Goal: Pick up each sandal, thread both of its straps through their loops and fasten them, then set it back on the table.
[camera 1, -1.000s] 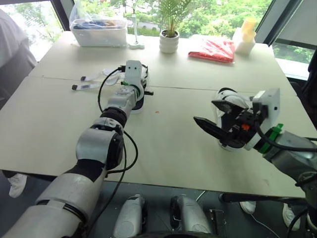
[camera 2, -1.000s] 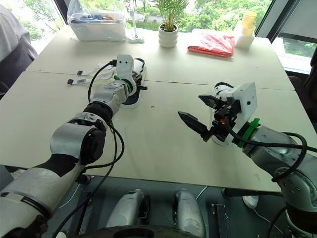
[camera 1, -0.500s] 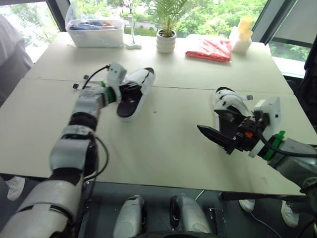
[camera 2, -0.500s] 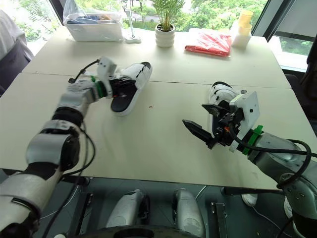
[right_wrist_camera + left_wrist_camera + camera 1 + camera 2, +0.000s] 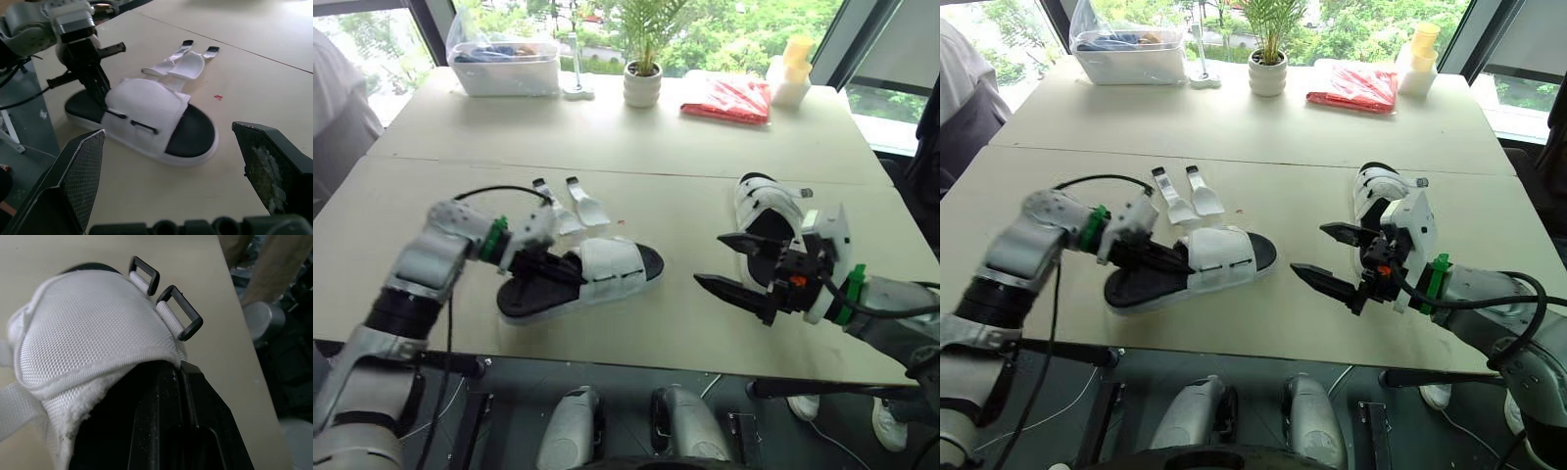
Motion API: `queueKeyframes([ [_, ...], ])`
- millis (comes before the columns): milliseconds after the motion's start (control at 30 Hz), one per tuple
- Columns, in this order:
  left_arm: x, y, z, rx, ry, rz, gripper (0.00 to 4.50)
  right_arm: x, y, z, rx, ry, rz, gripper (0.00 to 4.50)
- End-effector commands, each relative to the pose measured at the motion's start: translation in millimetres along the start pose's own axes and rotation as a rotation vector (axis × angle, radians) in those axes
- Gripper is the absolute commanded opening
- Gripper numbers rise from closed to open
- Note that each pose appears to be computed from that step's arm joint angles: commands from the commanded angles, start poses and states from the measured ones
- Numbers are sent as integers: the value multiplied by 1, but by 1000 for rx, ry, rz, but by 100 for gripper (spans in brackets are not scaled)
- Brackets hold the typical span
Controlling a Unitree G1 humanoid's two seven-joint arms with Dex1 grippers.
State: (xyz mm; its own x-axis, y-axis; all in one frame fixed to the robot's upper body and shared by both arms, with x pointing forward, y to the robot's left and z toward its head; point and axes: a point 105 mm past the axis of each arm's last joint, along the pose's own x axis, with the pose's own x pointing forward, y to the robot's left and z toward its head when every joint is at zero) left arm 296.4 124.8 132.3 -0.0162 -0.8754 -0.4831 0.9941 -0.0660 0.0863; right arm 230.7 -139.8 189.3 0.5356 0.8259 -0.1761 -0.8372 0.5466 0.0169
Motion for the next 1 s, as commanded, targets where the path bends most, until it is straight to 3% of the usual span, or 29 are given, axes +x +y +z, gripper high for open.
queueKeyframes([
  [33, -1, -5, 2, 13, -35, 65, 5, -2, 21, 4, -24, 9, 96, 450],
  [133, -6, -13, -6, -79, -44, 109, 5, -4, 28, 6, -29, 14, 126, 450],
  [200, -11, -17, -8, -127, -62, 134, 60, -5, 27, 7, -35, 17, 124, 450],
  [467, -9, -31, 7, -380, -215, 281, 446, -5, 22, 7, -43, 20, 107, 450],
  [933, 45, 6, 4, -758, -365, 468, 446, -1, 6, 11, -46, -5, 23, 450],
  [1000, 47, 6, 9, -742, -397, 443, 360, -1, 6, 11, -44, -7, 17, 450],
])
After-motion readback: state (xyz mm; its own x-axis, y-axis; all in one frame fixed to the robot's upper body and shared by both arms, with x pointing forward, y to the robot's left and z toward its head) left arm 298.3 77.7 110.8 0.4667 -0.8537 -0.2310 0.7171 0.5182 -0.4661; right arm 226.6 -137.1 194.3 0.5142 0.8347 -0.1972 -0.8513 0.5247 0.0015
